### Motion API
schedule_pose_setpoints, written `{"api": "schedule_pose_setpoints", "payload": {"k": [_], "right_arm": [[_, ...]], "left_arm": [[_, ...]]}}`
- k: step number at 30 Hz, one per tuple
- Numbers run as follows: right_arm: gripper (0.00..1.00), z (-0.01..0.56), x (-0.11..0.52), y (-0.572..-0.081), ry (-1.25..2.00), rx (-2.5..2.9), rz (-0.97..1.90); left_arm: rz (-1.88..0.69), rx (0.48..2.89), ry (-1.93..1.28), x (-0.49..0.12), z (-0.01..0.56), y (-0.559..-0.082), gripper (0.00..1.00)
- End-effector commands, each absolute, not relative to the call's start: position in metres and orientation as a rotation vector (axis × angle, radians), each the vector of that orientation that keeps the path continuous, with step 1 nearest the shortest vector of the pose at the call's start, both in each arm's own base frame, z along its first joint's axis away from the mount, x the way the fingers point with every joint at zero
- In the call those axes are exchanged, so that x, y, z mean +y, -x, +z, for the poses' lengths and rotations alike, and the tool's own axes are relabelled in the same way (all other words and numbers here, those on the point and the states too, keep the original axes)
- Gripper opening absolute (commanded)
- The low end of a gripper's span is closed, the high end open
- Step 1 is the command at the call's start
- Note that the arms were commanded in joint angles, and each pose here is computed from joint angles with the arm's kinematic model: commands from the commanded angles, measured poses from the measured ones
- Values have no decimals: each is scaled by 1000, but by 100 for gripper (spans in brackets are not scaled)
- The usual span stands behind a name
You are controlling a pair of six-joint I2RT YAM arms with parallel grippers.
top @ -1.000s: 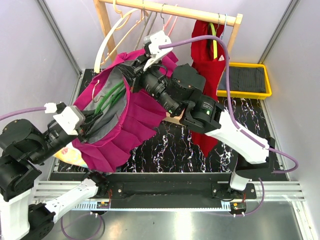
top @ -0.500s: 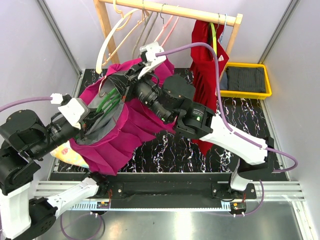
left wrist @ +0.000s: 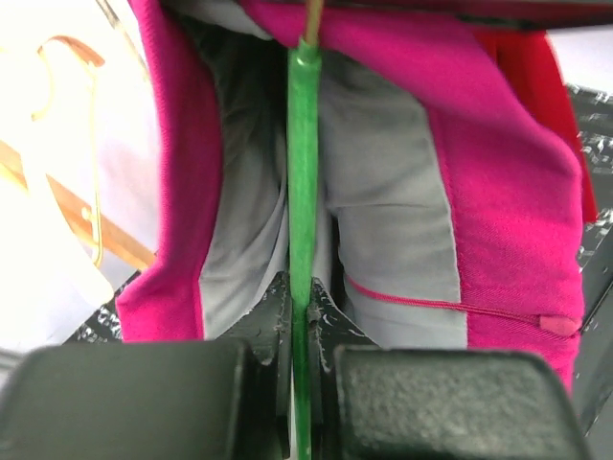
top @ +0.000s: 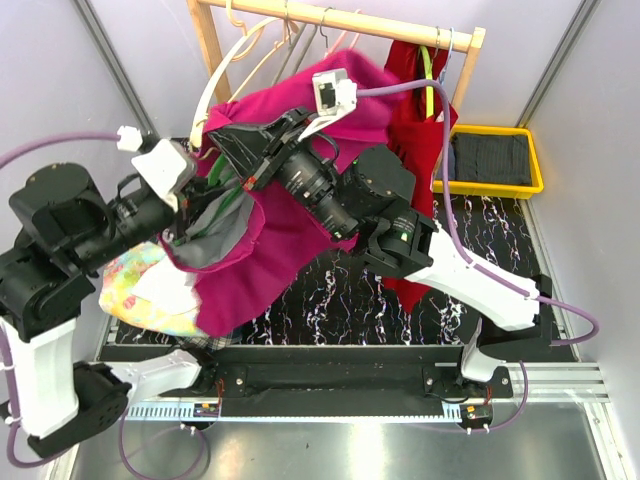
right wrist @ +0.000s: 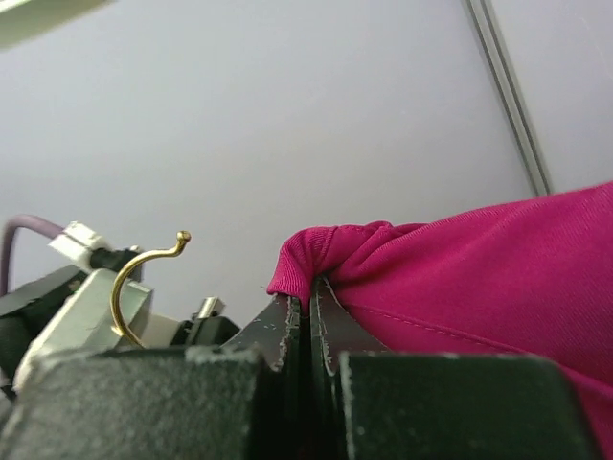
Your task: Remove the skirt from the hanger
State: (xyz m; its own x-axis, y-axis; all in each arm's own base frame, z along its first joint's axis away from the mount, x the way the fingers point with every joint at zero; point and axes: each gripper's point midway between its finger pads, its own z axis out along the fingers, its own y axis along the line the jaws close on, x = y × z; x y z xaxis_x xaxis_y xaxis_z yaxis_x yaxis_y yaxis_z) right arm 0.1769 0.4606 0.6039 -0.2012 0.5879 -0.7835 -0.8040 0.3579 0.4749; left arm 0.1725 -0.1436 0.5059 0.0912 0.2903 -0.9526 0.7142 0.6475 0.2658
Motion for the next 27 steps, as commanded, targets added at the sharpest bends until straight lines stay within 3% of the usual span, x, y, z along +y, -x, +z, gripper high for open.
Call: {"api": "schedule_pose_setpoints", "payload": {"k": [1,7,11,19,27], "right_arm": [[2,400,561,-78,841,1708,1329],[1,369,518,-131,685,1844,1202],[1,386,476,-169,581,1817,1134],[0,450,411,-229,415,1675,1032],[0,478,408,-241,421,1627,987]], "left_arm": [[-526,833,-710,-173,686,-159,0],[-507,735,-658,-132,709,-106,0],[-428,760,-605,-91,698,-74,0],[-147,945,-621,-46,618,-77,0],[87,874,-386,23,644,-56,0]]}}
